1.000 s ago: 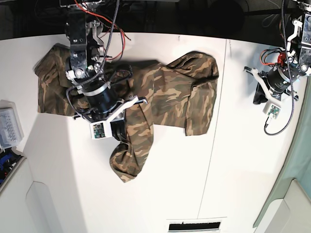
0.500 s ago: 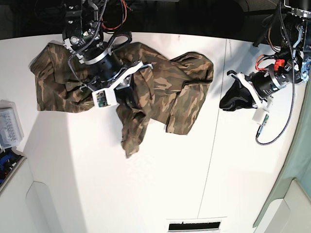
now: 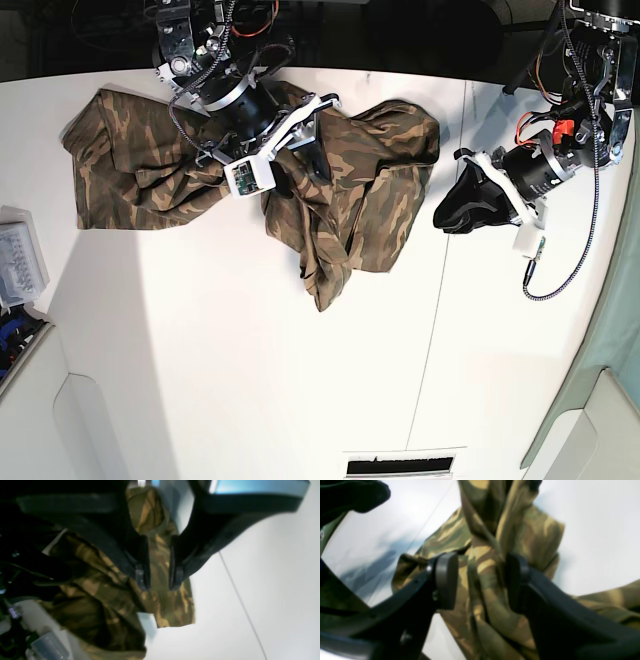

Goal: Layout the t-shirt on the table in an organized manner, then fold the t-shirt properly

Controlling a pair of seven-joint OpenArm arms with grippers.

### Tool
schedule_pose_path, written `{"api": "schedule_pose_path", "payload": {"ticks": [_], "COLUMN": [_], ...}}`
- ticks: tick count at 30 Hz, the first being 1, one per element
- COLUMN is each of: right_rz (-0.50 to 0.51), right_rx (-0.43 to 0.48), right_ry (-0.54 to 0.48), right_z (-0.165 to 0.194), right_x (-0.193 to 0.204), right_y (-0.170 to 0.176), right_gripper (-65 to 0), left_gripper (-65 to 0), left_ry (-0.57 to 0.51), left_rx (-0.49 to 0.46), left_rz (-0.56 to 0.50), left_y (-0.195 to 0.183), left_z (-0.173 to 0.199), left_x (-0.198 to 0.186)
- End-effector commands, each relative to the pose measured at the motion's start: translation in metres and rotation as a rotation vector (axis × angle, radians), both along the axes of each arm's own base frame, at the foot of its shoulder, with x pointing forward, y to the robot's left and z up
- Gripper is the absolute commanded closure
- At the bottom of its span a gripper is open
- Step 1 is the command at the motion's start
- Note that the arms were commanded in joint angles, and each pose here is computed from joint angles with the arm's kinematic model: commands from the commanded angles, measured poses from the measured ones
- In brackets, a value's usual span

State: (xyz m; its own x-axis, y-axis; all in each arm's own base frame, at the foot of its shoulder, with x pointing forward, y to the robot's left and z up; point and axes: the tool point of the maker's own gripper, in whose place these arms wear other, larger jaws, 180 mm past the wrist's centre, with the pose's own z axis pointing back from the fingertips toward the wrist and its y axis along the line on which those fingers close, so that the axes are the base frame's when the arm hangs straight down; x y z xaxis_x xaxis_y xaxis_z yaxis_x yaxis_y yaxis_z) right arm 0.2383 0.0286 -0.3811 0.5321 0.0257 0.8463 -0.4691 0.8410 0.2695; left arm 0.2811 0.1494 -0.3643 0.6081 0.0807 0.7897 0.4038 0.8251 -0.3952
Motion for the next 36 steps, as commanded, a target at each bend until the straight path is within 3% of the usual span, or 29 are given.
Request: {"api": "schedule_pose_path", "payload": {"ticks": [1,4,7,11,16,21,26,28,32,36], "right_rz": [-0.019,-0.058,-0.119,-0.218,-0.302,-0.229,-0.147,-0.121,-0.055,-0.027], "right_rx": [0.028,0.017,-0.005,-0.048,-0.052,0.015,0.048,0.048,0.073,0.151], "right_ry": [-0.062,-0.11,-0.151,-0.166,-0.089,-0.034,0.078,0.114,0.106,0.045], "right_z": [0.019,0.035,0.046,0.047,0.034,0.023,-0.016,-0.03,-0.029,-0.005], "right_x": [0.01,0.02,0.032,0.044,0.039,0.026,0.008,0.002,-0.004,0.002], "right_y": [-0.002,-0.017,-0.04,-0.081,-0.114,-0.094,-0.062,-0.052,-0.033,-0.019], "right_gripper": [-30.3,-30.3,-30.3,-30.3,-30.3,-30.3,-30.0,-25.7,-0.1,0.0], "left_gripper": [-20.5,-29.4,-30.0,-30.0,-30.0,-30.0,-30.0,-30.0,-30.0,-30.0], "left_ry": [-0.058,-0.066,-0.091,-0.141,-0.151,-0.131,-0.131,-0.124,-0.125,-0.126], "left_rx": [-0.036,-0.092,-0.155,-0.154,-0.134,-0.109,-0.046,-0.022,0.003,0.041], "left_rz": [-0.016,-0.084,-0.107,-0.11,-0.088,-0.09,-0.093,-0.094,-0.102,-0.106], "left_y": [-0.002,-0.014,-0.021,-0.021,-0.027,-0.054,-0.075,-0.079,-0.081,-0.078], "left_z": [0.018,0.03,0.047,0.063,0.063,0.045,0.031,0.026,0.022,0.019], "left_x": [0.008,0.008,0.017,0.033,0.044,0.044,0.046,0.045,0.044,0.044]}}
